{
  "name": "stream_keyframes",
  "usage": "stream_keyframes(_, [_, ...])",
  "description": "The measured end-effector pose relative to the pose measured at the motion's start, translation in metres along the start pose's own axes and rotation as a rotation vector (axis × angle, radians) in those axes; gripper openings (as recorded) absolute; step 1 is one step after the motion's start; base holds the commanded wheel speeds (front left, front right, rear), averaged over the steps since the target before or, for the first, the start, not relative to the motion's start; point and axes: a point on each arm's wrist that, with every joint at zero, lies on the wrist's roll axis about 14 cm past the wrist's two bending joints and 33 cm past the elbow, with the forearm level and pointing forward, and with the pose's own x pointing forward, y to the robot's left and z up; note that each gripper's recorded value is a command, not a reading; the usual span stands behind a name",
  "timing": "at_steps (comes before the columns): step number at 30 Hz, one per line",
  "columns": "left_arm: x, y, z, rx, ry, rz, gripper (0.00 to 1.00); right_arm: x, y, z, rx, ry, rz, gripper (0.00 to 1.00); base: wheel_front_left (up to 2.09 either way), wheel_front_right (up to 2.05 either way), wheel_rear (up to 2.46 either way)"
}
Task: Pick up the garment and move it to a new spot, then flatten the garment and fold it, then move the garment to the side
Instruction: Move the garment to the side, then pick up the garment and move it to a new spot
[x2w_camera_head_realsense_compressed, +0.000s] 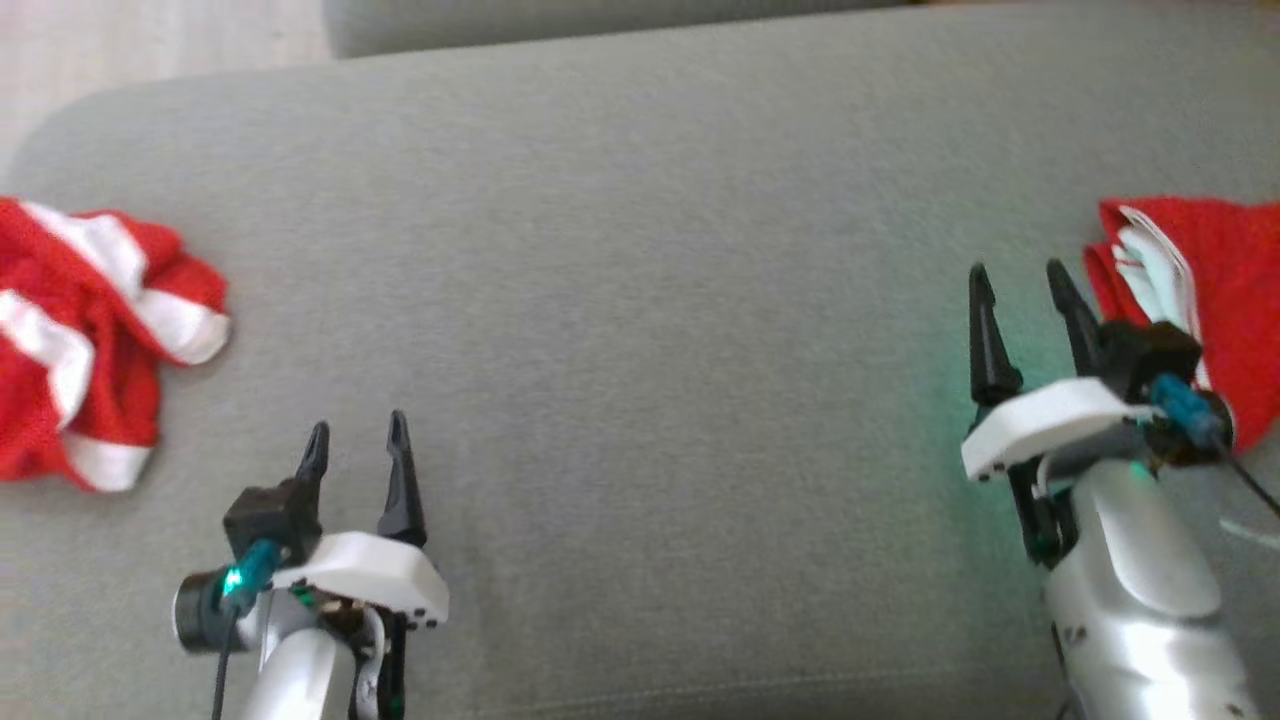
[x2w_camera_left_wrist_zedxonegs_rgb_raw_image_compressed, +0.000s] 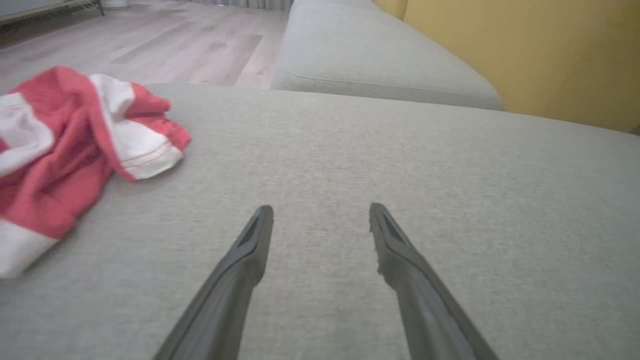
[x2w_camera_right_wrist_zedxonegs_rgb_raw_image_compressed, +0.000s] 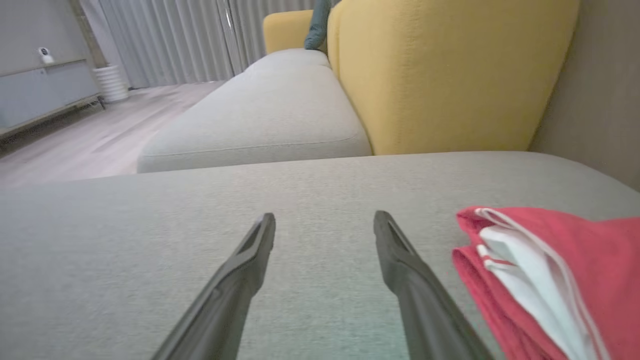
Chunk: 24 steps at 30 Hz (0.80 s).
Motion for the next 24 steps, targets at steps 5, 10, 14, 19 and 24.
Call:
stream_keyframes(5, [-0.021, 0.024, 0.008, 0.000, -0.026, 0.078, 1.00, -0.012, 0.016, -0.001, 0.059, -0.012, 0.029, 1.00, 0.00, 0.00, 0.00])
stream_keyframes(10, [-0.039, 0.039, 0.013, 0.002, -0.046, 0.126, 1.00, -0.026, 0.026, -0.008, 0.071, 0.001, 0.053, 1.00, 0.00, 0.00, 0.00])
stream_keyframes(14, [-0.048, 0.046, 0.016, 0.000, -0.061, 0.148, 1.00, -0.030, 0.033, -0.003, 0.065, -0.015, 0.071, 1.00, 0.00, 0.00, 0.00])
stream_keyframes(19, [-0.050, 0.049, 0.018, -0.003, -0.069, 0.158, 1.00, -0.034, 0.038, -0.005, 0.068, -0.009, 0.087, 1.00, 0.00, 0.00, 0.00])
stream_keyframes(24, [-0.051, 0.050, 0.018, -0.004, -0.070, 0.163, 1.00, -0.033, 0.043, -0.007, 0.069, -0.003, 0.100, 1.00, 0.00, 0.00, 0.00])
